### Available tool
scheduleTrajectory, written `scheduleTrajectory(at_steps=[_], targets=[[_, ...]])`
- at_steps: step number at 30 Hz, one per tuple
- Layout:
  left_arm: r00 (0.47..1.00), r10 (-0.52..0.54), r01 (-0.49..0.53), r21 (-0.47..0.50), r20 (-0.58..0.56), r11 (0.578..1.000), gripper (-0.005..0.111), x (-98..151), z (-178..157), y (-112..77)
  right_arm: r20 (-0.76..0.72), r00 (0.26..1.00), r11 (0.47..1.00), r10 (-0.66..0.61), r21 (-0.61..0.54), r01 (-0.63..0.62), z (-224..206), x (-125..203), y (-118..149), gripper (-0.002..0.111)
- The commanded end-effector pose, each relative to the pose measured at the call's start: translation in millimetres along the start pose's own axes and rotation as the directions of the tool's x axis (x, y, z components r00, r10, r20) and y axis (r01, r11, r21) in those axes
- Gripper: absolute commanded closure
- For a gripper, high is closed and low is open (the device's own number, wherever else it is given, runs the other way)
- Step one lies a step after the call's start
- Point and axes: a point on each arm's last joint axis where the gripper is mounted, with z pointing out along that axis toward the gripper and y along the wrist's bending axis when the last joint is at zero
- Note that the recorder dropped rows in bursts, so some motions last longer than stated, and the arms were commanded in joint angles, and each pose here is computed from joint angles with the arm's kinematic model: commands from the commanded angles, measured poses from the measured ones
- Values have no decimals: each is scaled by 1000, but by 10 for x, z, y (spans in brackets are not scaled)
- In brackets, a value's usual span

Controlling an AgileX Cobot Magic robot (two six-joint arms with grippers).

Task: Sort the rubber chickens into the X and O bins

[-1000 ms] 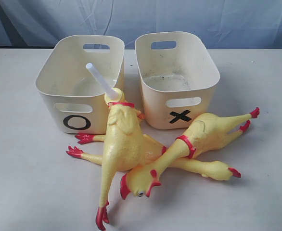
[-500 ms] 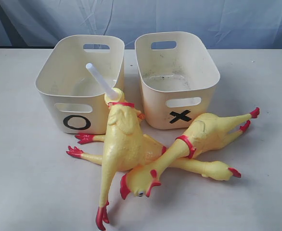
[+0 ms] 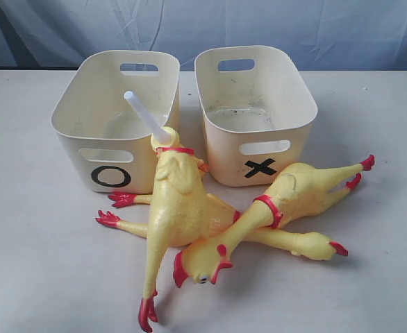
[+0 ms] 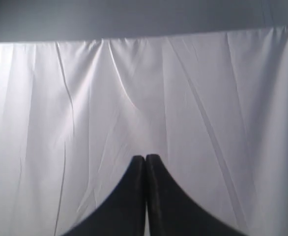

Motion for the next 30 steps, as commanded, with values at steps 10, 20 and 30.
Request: scheduleTrajectory(at_steps=[10,20,30], targets=[[1000,-1,1,-1,25,1000,107,-42,-10,0,-201,926,948,318,77,-309,844,-1330,-54,109],[1000,-1,1,-1,25,1000,107,-42,-10,0,-959,120,832,256,155,-532,1926,-209,657,109],[1000,-1,1,-1,25,1000,107,-42,-10,0,-973,-230,783,36,170,-598,1911,980,1323,109]])
